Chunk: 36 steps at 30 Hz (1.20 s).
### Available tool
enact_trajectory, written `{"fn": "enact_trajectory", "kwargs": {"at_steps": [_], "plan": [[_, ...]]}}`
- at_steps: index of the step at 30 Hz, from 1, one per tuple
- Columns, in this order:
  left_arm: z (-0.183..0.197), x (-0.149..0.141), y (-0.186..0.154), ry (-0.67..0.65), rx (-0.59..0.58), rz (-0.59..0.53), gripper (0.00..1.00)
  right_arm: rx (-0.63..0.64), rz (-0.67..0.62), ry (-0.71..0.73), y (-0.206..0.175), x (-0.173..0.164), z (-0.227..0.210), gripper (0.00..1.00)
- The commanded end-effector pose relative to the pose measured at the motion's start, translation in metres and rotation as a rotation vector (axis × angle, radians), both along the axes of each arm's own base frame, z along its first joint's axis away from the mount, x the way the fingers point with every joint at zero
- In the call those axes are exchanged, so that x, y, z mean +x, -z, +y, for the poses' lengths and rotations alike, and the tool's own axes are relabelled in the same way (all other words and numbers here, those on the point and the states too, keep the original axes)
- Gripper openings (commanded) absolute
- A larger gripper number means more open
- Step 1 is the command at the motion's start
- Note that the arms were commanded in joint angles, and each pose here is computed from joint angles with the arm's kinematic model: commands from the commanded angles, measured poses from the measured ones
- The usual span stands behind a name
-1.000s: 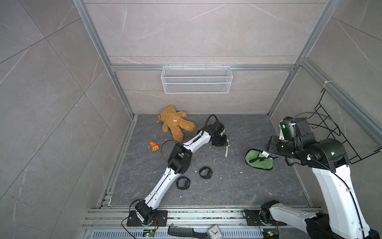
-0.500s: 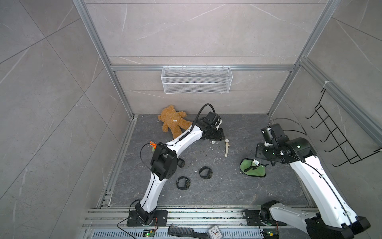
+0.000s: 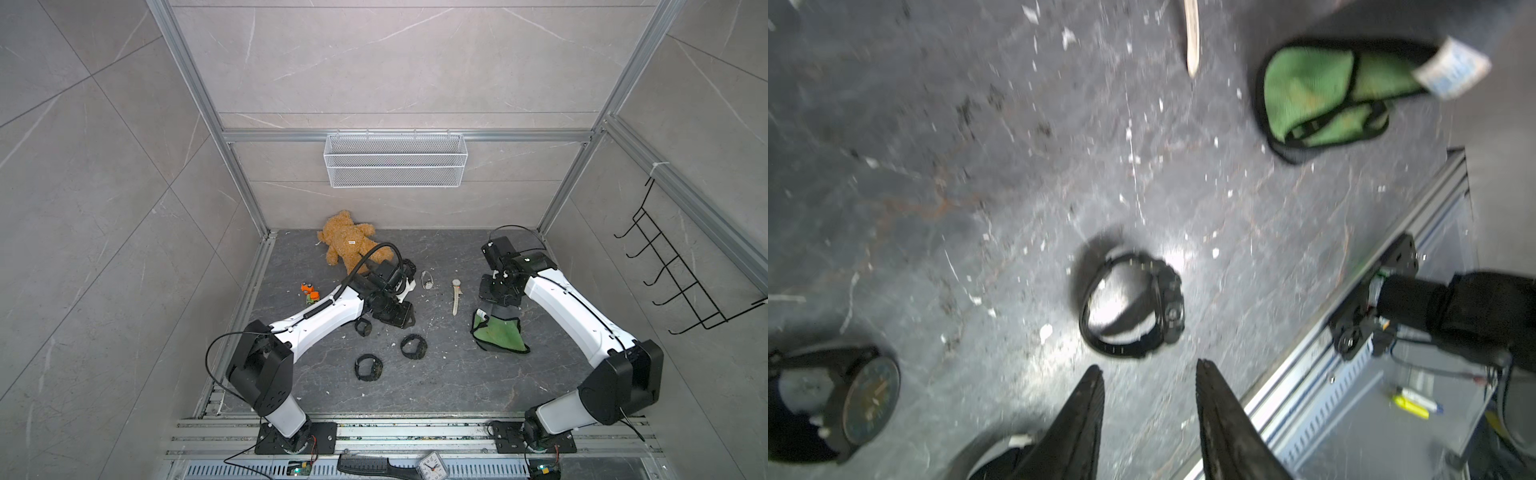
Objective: Wipe the watch dial
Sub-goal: Place the cleaning item at the center of the board, then pick up the watch at the center of the board.
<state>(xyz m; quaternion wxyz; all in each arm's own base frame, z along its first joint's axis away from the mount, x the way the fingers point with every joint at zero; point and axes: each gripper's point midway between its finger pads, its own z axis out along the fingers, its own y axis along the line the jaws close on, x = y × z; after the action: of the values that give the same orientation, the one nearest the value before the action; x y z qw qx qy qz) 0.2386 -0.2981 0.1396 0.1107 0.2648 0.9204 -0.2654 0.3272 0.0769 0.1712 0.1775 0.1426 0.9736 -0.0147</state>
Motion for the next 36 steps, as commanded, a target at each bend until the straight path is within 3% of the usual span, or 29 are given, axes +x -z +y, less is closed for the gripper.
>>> {"fn": "enact_trajectory", "kwargs": {"at_steps": [1,3,8,18,36], "plan": [[-0.003,-0.020,-0.022,0.122,-0.108,-0.063,0.41,0.061,-0.062,0.004,-0.015,0.014,0.009,0.41],[-0.001,-0.028,-0.017,0.148,-0.115,-0.076,0.41,0.063,-0.073,0.007,-0.020,0.013,0.008,0.50],[-0.008,-0.041,-0.009,0.222,-0.124,-0.080,0.43,0.068,-0.085,0.011,-0.033,0.005,0.004,0.57],[-0.028,-0.063,0.036,0.379,0.019,-0.051,0.43,0.094,-0.051,0.022,-0.032,-0.026,-0.001,0.57],[-0.039,-0.040,0.087,0.397,0.094,-0.116,0.44,0.043,-0.047,-0.003,-0.045,-0.047,-0.016,0.57]]}}
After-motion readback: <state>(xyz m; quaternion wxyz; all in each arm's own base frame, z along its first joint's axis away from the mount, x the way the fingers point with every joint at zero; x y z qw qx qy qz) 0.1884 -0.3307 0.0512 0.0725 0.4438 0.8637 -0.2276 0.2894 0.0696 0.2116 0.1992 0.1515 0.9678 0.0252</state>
